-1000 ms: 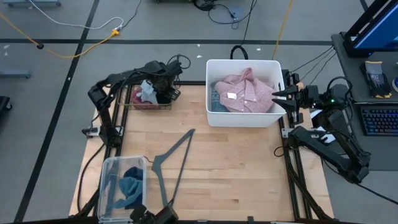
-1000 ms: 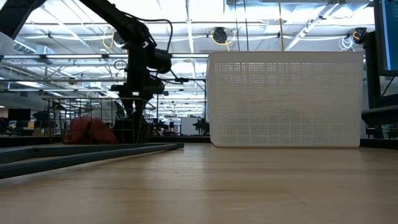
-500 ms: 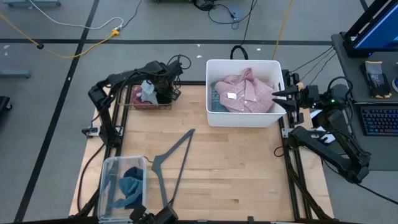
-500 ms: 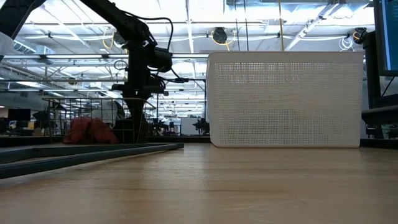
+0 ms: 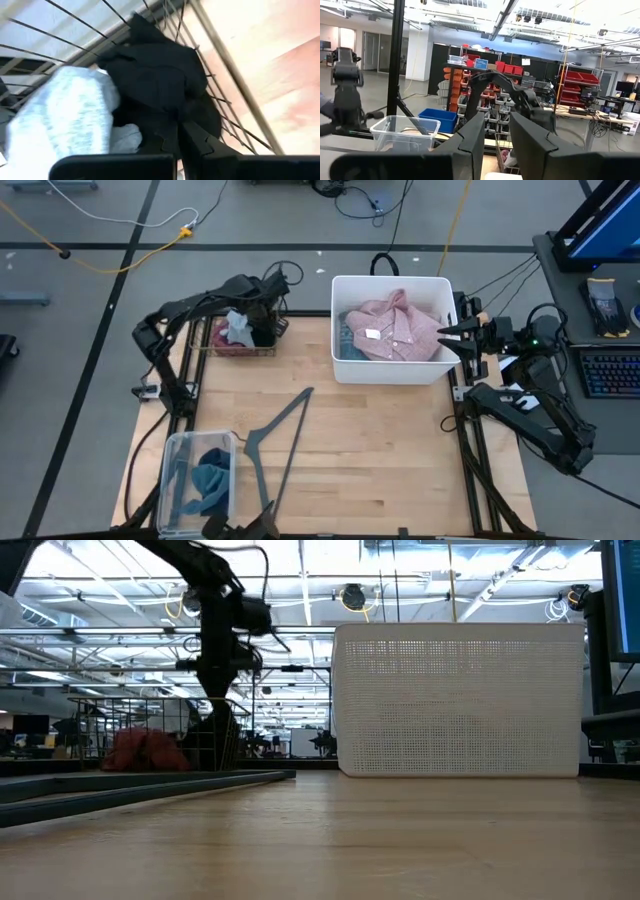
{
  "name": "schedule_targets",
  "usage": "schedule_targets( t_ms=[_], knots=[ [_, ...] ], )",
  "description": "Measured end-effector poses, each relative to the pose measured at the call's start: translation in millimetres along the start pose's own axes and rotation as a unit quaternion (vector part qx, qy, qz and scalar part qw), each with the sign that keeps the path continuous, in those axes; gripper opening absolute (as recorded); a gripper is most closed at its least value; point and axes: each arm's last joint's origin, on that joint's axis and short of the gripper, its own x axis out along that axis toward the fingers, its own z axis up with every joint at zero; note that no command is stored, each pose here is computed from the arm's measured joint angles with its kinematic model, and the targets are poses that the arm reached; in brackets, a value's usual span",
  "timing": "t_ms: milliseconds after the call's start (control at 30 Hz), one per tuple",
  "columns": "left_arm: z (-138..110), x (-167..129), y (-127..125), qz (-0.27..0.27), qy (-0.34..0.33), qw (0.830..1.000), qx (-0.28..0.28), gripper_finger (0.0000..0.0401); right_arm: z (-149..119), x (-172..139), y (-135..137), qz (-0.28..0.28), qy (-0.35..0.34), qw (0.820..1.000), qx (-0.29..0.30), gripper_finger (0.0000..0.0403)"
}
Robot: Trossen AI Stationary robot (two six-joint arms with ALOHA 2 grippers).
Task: Pick & Place Cloths
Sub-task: Adjust the black undergarment in the gold wire basket
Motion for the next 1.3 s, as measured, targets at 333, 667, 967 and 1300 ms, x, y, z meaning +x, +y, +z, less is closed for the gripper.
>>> schedule_targets(
  t_ms=[333, 667, 967, 1300],
  knots=[
    [-29, -88, 27, -0.046, -0.124, 0.991, -0.033, 0.0000, 1, 0, 0, 0.000, -0.003, 1.000, -0.004, 0.0084],
    [-70, -154, 53, -0.104, -0.233, 0.964, -0.081, 0.0000, 2, 0, 0, 0.000, -0.007, 1.000, -0.009, 0.0084],
    [-93, -196, 65, -0.203, -0.335, 0.916, -0.079, 0.0000, 2, 0, 0, 0.001, -0.006, 1.000, -0.009, 0.0084],
    [-100, -224, 70, -0.284, -0.424, 0.858, -0.067, 0.0000, 2, 0, 0, 0.001, -0.006, 1.000, -0.009, 0.0084]
  ],
)
